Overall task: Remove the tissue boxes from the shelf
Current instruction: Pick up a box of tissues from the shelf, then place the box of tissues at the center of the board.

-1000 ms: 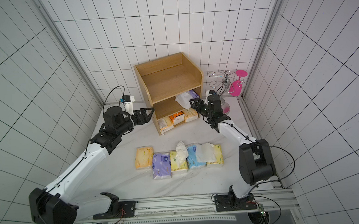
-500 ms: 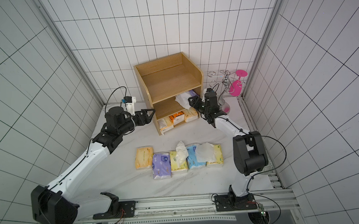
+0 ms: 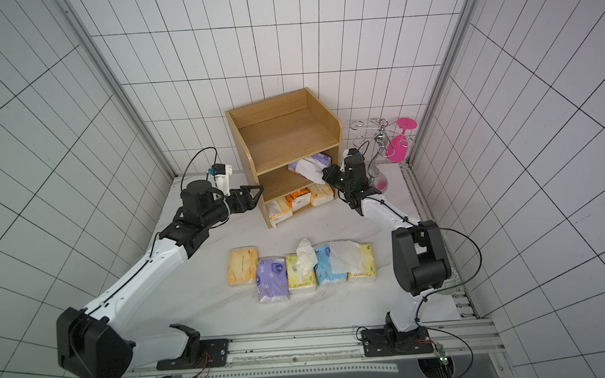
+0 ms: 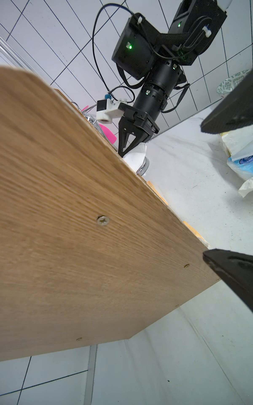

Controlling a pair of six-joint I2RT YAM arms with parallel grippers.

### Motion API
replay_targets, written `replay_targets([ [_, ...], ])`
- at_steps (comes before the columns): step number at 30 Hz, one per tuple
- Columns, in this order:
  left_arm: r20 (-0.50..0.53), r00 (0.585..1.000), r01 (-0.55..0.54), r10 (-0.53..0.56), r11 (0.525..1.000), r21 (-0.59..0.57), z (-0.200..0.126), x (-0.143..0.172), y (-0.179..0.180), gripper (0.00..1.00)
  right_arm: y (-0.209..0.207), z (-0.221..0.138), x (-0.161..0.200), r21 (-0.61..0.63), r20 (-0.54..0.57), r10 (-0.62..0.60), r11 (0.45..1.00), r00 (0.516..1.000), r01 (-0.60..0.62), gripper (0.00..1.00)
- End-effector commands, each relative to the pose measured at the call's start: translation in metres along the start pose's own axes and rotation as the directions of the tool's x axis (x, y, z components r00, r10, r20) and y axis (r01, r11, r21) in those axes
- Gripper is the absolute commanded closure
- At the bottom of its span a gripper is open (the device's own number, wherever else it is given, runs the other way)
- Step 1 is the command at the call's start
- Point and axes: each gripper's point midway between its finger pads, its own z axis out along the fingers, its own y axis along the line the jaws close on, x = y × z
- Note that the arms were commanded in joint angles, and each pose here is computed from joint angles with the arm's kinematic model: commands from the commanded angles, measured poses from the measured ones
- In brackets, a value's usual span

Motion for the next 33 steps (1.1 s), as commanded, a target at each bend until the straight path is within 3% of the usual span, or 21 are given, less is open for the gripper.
replay_targets([
  [1,0.038,0.999,-0.013,0.013,1.000,-0.001,-0.008,-0.013,-0.006,0.14,0.003,-0.018,0.005,0.029,0.003,-0.016,0.999,1.000,0.016,1.00],
  [12,0.076,0.997,0.007,-0.007,1.000,-0.007,-0.031,-0.021,-0.013,0.14,-0.023,-0.076,0.044,0.108,-0.034,-0.029,0.994,0.999,0.032,1.00],
  [23,0.108,0.994,0.018,-0.017,1.000,-0.002,-0.049,-0.017,-0.025,0.14,-0.091,-0.135,0.104,0.267,-0.083,-0.031,0.962,0.996,0.053,1.00],
  [30,0.105,0.994,0.020,-0.019,1.000,-0.011,-0.050,-0.008,-0.029,0.14,-0.148,-0.151,0.150,0.371,-0.151,-0.009,0.926,0.988,0.065,1.00],
  [31,0.103,0.995,0.020,-0.018,1.000,-0.011,-0.049,-0.007,-0.029,0.14,-0.152,-0.152,0.154,0.379,-0.163,-0.007,0.923,0.987,0.070,0.96],
  [33,0.102,0.995,0.020,-0.018,1.000,-0.012,-0.048,-0.006,-0.030,0.14,-0.154,-0.153,0.157,0.383,-0.179,-0.008,0.920,0.984,0.078,0.78],
])
